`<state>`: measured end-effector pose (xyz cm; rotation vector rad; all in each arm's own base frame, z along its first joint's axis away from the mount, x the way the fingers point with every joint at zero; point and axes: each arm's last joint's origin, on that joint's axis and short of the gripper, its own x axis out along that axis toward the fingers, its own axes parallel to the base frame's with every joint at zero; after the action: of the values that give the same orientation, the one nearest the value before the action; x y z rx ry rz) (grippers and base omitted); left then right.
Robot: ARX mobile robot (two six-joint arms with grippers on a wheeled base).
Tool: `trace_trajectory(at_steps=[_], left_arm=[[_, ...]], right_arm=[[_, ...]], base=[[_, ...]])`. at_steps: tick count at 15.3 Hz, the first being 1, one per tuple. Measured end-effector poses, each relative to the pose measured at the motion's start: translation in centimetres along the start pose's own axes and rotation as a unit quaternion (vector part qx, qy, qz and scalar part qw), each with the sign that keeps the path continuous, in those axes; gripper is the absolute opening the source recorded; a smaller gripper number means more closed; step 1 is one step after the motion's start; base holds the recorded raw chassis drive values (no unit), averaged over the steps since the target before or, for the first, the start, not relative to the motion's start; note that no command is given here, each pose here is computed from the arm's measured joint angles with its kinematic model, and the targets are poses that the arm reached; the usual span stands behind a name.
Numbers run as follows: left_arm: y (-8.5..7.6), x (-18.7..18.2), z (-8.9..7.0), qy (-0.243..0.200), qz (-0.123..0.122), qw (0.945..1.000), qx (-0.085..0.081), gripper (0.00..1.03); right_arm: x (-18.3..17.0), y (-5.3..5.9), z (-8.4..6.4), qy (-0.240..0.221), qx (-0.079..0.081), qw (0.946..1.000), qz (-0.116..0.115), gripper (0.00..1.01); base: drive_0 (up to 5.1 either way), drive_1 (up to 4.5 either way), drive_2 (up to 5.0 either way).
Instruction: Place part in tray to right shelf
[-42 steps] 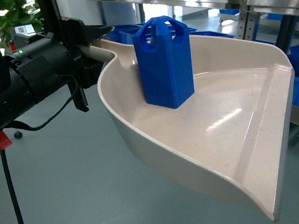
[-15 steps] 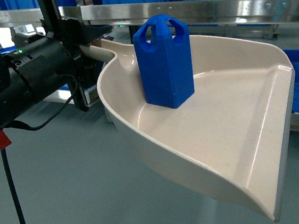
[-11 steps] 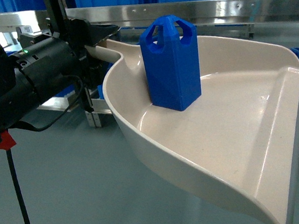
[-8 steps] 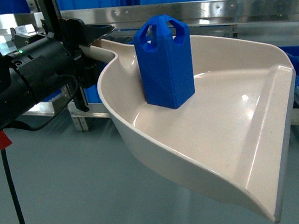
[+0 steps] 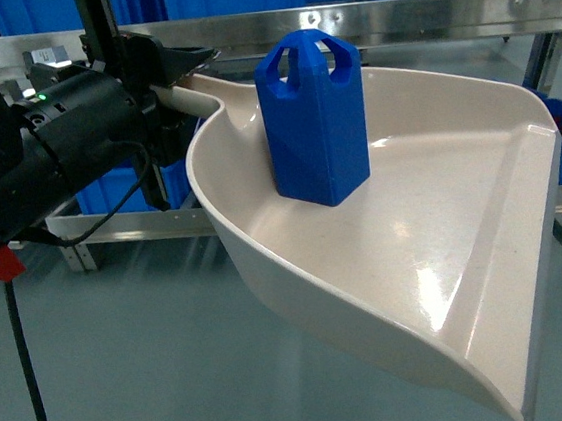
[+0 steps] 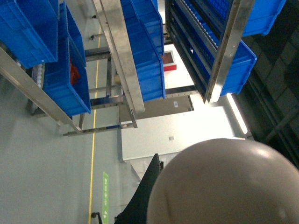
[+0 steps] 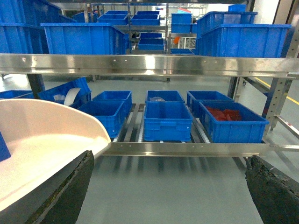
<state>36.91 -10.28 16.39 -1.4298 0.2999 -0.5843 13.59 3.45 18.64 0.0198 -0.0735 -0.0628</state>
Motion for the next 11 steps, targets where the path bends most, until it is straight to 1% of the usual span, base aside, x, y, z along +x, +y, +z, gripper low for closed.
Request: trace_trajectory(at_steps=[2,5,8,11], left_arm=[[-0.05,0.14,-0.47,0.01,-0.001,1.0,-0.001,0.12],[0.0,0.0,0.01,0.0,0.0,1.0,0.0,0.12],[-0.05,0.01,-0.04,0.001,-0.003,1.0,0.001,0.12],[0.0,0.02,-0.07,0.001,0.0,1.0,0.0,0.12]], right_arm=[[0.0,-0.01,0.0,0.0,0.0,1.0,0.0,0.98],[0.0,-0.01,0.0,0.0,0.0,1.0,0.0,0.98],[0.0,-0.01,0.03,-0.001,0.001,1.0,0.0,0.98],[0.0,-0.01,0.01,0.0,0.0,1.0,0.0,0.98]], base=[[0.0,0.0,0.0],[0.0,0.0,0.0],[0.0,0.0,0.0],[0.0,0.0,0.0]])
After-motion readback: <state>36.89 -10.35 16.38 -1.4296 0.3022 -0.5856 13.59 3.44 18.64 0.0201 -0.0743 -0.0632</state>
